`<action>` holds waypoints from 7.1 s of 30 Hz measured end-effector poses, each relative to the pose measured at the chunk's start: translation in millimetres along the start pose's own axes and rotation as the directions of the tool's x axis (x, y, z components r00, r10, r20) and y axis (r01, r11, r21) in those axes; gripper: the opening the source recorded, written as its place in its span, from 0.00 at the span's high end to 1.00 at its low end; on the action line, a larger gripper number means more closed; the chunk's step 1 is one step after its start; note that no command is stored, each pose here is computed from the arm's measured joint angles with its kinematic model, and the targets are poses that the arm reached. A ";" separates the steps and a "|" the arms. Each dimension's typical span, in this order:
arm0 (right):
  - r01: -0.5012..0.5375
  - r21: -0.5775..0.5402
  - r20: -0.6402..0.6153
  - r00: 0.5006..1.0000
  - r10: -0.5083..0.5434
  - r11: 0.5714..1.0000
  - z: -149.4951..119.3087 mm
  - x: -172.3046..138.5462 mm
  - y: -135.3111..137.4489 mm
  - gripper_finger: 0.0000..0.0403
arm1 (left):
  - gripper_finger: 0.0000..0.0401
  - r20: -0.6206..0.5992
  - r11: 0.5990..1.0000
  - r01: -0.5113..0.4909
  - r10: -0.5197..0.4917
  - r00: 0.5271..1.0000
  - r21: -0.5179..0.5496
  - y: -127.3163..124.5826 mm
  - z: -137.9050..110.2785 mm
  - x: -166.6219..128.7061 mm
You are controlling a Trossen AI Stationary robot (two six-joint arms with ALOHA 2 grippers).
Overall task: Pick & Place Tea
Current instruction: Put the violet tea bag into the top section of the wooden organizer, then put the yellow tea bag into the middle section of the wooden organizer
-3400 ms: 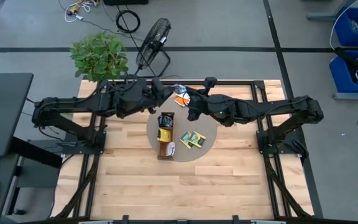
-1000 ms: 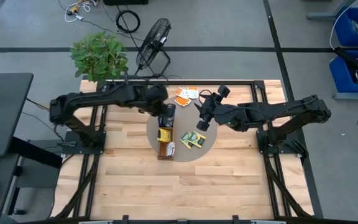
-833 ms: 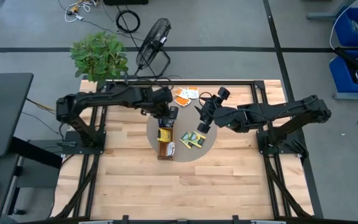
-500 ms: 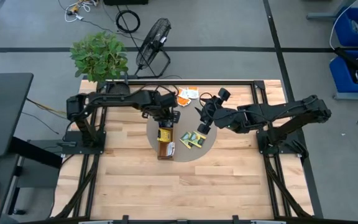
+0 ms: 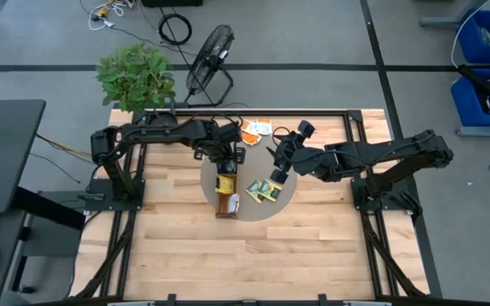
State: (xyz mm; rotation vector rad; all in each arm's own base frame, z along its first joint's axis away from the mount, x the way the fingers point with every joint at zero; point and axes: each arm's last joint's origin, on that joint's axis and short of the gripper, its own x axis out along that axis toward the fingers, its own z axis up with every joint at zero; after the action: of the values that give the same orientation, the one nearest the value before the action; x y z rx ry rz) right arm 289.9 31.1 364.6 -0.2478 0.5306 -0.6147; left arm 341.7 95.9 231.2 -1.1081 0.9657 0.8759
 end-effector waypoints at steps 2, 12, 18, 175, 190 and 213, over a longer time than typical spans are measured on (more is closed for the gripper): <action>-0.005 0.002 0.001 1.000 0.005 1.000 0.2 0.1 0.2 0.54 | 1.00 0.001 1.000 -0.001 0.001 1.000 -0.004 0.7 1.2 0.0; -0.006 0.010 0.002 1.000 0.006 1.000 0.2 0.1 0.3 0.54 | 1.00 -0.001 1.000 0.023 -0.023 1.000 0.000 -1.8 0.6 0.0; -0.006 0.011 0.003 1.000 0.006 1.000 0.3 0.1 0.3 0.54 | 1.00 -0.002 0.999 0.044 -0.044 0.999 0.010 -5.1 -1.9 -0.1; -0.421 0.126 -0.464 0.775 0.428 0.898 -183.6 104.5 79.4 0.98 | 0.55 0.270 0.866 0.269 -0.403 0.874 0.422 -18.4 -110.2 -137.4; -0.417 0.115 -0.479 0.772 0.418 0.902 -122.6 99.6 73.3 0.99 | 0.55 0.301 0.812 0.200 -0.415 0.859 0.549 -20.5 -118.1 -139.5; -0.539 0.384 -0.408 0.630 0.661 0.750 -54.8 83.1 24.6 1.00 | 0.55 0.222 0.294 -0.081 -0.484 0.846 0.952 -24.7 -153.1 -146.3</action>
State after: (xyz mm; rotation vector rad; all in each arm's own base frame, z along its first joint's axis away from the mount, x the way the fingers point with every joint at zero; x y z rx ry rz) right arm 329.4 -3.2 276.5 0.3403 1.0136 -0.0489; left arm 287.3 -71.4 351.5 0.0889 0.6654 0.1685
